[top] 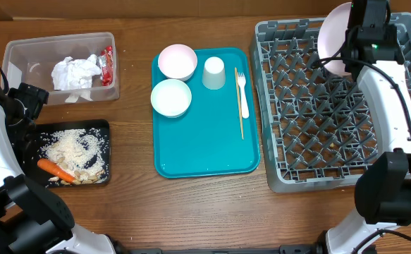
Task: Sort waste into correct bins and load items into the dishwasher rack
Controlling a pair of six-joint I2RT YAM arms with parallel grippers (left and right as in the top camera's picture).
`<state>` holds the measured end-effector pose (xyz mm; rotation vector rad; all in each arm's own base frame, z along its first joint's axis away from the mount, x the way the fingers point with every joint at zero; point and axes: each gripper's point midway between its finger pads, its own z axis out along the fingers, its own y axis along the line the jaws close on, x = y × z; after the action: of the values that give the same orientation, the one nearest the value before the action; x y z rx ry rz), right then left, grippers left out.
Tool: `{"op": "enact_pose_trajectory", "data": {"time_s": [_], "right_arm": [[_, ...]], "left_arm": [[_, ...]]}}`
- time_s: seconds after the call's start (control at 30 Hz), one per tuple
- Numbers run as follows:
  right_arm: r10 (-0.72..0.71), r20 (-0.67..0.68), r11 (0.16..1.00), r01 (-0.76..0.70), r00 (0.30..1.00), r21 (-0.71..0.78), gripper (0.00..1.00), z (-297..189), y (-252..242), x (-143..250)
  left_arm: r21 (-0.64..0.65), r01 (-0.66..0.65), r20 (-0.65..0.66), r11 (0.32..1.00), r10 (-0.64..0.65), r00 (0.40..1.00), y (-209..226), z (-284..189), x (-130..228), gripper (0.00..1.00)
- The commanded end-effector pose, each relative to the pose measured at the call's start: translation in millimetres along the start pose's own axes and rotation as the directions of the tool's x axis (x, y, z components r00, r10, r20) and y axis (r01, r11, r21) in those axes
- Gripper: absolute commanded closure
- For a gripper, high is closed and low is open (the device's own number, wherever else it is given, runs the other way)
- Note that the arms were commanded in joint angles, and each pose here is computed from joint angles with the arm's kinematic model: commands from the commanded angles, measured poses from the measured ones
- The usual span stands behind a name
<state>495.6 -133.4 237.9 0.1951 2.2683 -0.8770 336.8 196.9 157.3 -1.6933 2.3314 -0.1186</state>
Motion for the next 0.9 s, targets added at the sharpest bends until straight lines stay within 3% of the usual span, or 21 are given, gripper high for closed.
{"op": "enact_pose_trajectory", "data": {"time_s": [0.0,0.4,0.57,0.67,0.77,0.87], "right_arm": [[-0.040,-0.006,0.999,0.040,0.999,0.002,0.96,1,1,3],[-0.078,-0.022,0.997,0.078,0.997,-0.008,0.95,6,13,16],[-0.085,-0.007,0.996,0.085,0.996,0.000,0.84,-7,27,11],[-0.073,-0.010,0.992,0.074,0.997,0.104,0.85,-16,18,9],[-0.040,-0.020,0.993,0.042,0.999,0.109,0.94,-19,18,13],[-0.033,-0.040,0.994,0.037,0.999,0.107,0.96,-20,18,19]], "left_arm": [[0.018,0.013,0.036,1.000,-0.013,0.999,-2,-14,-3,0.00],[0.018,0.013,0.036,1.000,-0.013,0.999,-2,-14,-3,0.00],[0.018,0.013,0.036,1.000,-0.013,0.999,-2,-14,-3,0.00],[0.018,0.013,0.036,1.000,-0.013,0.999,-2,-14,-3,0.00],[0.018,0.013,0.036,1.000,-0.013,0.999,-2,-14,-3,0.00],[0.018,0.013,0.036,1.000,-0.013,0.999,-2,-14,-3,0.00]]}}
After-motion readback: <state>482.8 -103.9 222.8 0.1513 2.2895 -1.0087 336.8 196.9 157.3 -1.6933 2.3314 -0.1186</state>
